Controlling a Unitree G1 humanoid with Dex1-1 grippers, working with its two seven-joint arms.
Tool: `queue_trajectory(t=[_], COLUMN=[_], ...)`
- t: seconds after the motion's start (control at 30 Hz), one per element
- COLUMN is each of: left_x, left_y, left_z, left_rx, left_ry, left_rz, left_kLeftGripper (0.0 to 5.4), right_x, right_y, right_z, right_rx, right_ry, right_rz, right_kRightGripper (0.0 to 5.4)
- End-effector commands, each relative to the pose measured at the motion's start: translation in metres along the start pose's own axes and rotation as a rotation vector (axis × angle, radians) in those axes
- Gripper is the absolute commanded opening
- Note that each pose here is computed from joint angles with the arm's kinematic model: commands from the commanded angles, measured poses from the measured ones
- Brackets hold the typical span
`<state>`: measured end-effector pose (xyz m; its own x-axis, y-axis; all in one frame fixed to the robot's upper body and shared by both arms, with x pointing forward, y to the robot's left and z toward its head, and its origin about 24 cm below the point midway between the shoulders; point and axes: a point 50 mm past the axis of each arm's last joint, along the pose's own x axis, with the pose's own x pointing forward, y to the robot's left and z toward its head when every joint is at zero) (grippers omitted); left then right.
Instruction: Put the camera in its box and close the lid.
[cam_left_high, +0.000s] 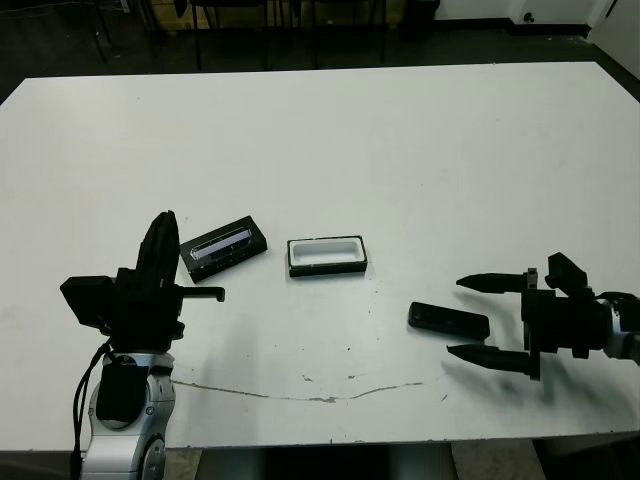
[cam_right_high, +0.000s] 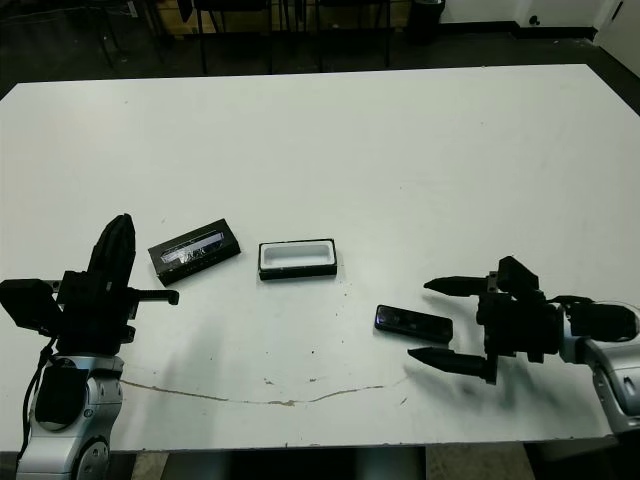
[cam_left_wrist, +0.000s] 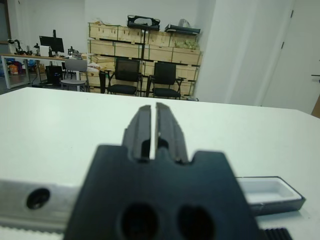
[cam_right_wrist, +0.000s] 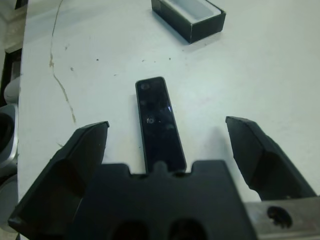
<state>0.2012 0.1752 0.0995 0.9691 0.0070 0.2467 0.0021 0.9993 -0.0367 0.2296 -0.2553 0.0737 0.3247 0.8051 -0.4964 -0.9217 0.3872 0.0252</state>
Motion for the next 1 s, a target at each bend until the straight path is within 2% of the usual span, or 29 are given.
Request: queue_trajectory(t=[0.03,0.23,0.33,0.4,0.53,0.63,0.67,0.77,0.83,0.9,1.0], left_x=[-0.003,-0.003,-0.003,-0.003,-0.003,-0.003,-0.003,-0.004,-0.004,-0.004,-0.004], left_y=[0.003,0.002,0.003,0.003,0.002,0.003,0.003,0.002,0.002,0.002,0.002], left_z=[-0.004,-0.004,-0.004,-0.004,-0.004,-0.004,-0.004,-0.004,-0.004,-0.004,-0.003], left_rx=[0.015,0.011,0.014,0.015,0.014,0.009,0.007,0.003,0.001,0.0,-0.002], left_ry=[0.029,0.032,0.029,0.031,0.035,0.029,0.029,0.032,0.031,0.031,0.034], left_rz=[0.007,0.011,0.008,0.013,0.015,0.015,0.015,0.017,0.016,0.016,0.018], left_kLeftGripper=[0.0,0.0,0.0,0.0,0.0,0.0,0.0,0.0,0.0,0.0,0.0], right_x=[0.003,0.006,0.007,0.007,0.008,0.007,0.007,0.005,0.002,-0.002,-0.009], right_y=[0.006,0.016,0.02,0.019,0.026,0.028,0.029,0.031,0.034,0.038,0.045], right_z=[-0.006,0.0,0.002,0.0,0.008,0.012,0.012,0.016,0.025,0.039,0.058], right_rx=[0.013,-0.01,-0.043,-0.069,-0.062,-0.105,-0.097,-0.046,-0.047,-0.09,-0.153], right_ry=[0.025,0.003,0.012,0.011,-0.011,-0.019,-0.051,-0.057,-0.059,-0.049,0.021], right_rz=[-0.007,-0.024,-0.046,-0.056,-0.06,-0.068,-0.066,-0.059,-0.053,-0.062,-0.057], right_kRightGripper=[5.39,5.39,5.06,4.73,4.0,3.44,3.27,2.74,2.36,1.97,1.43])
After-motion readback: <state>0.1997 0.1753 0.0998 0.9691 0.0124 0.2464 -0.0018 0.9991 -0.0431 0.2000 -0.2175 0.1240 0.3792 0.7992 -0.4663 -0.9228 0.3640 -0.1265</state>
